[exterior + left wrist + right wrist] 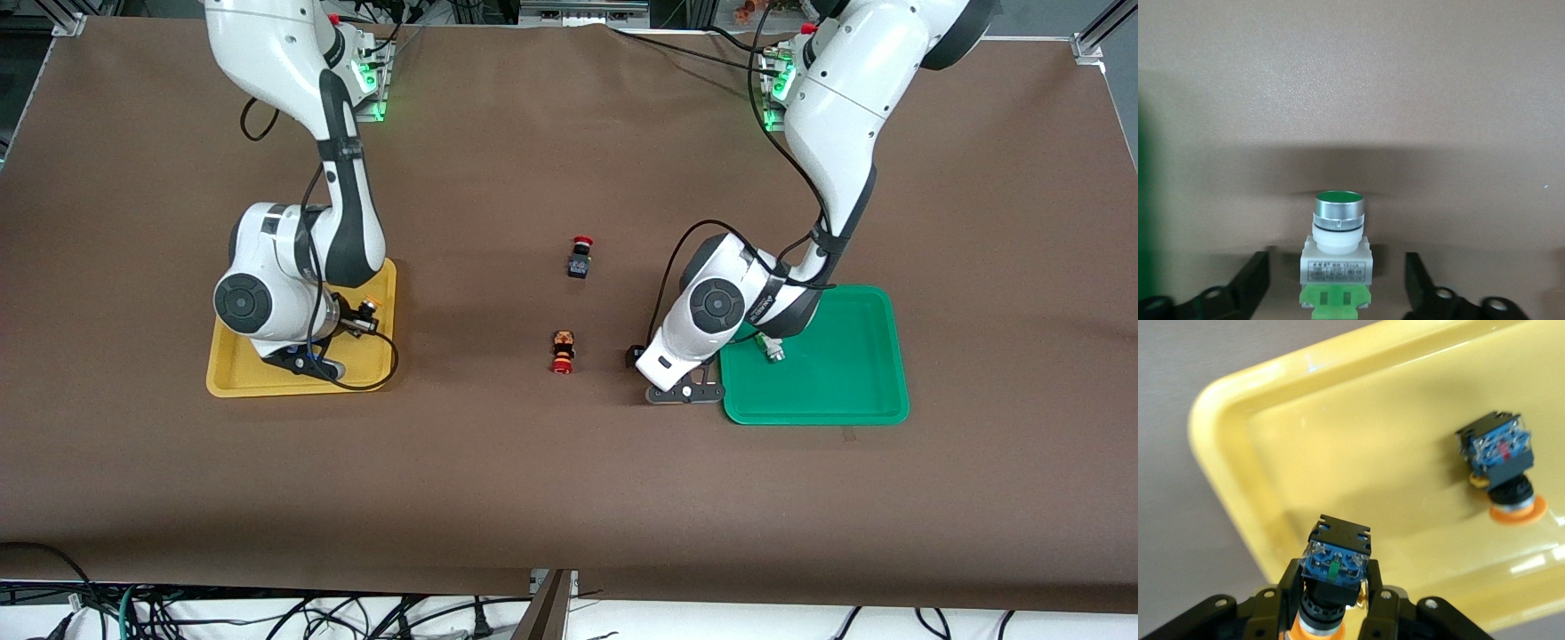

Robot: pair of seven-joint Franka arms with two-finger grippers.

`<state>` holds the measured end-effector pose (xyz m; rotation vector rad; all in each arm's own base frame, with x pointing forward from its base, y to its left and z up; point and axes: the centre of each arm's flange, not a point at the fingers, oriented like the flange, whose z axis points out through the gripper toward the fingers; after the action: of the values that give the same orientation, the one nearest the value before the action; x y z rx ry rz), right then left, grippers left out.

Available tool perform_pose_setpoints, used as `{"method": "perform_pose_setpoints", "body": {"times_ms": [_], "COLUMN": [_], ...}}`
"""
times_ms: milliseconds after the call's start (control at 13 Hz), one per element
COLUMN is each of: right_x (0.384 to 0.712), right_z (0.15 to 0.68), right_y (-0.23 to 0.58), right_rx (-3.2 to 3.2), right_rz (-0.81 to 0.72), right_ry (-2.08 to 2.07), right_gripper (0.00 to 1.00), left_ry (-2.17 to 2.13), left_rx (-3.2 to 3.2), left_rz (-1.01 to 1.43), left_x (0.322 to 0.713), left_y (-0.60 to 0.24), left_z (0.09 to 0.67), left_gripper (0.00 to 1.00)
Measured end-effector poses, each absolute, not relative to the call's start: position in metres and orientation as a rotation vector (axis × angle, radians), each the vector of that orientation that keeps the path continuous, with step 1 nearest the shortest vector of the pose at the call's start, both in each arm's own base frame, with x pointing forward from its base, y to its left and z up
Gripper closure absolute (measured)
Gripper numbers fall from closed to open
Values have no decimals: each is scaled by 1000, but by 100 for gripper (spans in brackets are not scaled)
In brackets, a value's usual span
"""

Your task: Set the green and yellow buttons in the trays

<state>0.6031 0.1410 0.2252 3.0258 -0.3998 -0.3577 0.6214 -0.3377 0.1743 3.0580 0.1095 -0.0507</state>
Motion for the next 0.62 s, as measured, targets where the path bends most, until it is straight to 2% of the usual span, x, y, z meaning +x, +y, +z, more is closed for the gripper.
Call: {"method": "perform_pose_setpoints", "body": {"times_ms": [77,231,385,462,615], "right_x": [603,606,612,616,621], "right_z": [221,226,249,266,304], "right_y": [139,145,159,167,185], "right_rx": [3020,3030,3065,3085,3119], "right_rz": [-354,-338,-305,-301,-307], "right_ry": [-394,-380,-362,-364,-383], "right_gripper": [52,30,7,3,1], "left_ry": [112,122,108,57,-106], "left_rx": [3056,3060,3082,3095,3116], "left_rz": [-48,-74,-133,-166,-232], "left_x": [622,625,634,642,659], "left_y": [-338,-335,-318,-302,-245], "left_z": [175,180,196,214,256], "left_gripper": [31,55,59,59,59]}}
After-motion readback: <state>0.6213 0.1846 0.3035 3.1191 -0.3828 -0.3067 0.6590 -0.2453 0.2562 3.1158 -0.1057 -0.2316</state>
